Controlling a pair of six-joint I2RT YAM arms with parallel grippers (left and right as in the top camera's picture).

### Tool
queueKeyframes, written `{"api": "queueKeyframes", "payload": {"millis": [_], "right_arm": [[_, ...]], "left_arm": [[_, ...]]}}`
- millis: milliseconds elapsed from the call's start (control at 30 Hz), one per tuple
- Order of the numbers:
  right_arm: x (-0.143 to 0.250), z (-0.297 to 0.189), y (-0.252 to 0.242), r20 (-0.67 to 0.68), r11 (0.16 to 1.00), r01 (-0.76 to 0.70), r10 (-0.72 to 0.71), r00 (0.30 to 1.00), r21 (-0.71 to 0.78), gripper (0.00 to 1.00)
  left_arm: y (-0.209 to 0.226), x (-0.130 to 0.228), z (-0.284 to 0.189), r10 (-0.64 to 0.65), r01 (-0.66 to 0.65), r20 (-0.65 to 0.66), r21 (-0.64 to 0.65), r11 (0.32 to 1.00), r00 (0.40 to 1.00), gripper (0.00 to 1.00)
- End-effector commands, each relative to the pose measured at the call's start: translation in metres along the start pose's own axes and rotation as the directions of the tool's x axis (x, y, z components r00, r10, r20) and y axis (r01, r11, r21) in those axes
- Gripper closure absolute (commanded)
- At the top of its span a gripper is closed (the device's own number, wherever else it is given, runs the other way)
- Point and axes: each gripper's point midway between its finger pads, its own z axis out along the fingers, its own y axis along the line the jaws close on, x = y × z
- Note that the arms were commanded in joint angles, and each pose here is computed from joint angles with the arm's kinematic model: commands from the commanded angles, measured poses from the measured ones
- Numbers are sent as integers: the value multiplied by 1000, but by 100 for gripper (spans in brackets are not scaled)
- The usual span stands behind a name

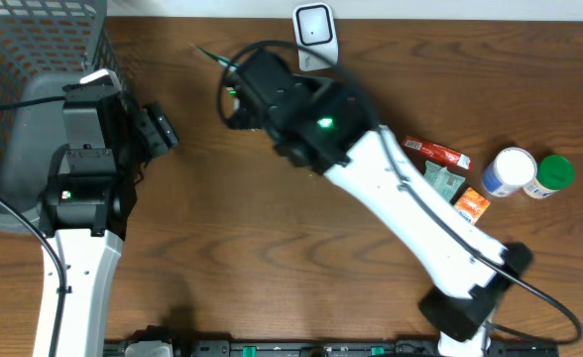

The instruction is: Scan the item barcode

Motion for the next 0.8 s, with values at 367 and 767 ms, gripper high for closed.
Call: {"api": "queueKeyframes", "payload": {"millis": [367,767], "right_arm": [[-57,57,-48,-56,942,180,-171,984,284,99],[-64,144,-100,-103,848,337,-324,940,409,99]], "left_arm": [[3,-5,-1,5,-4,14,-17,1000,1000,18],[3,-5,-1,5,-4,13,-17,1000,1000,18]]}}
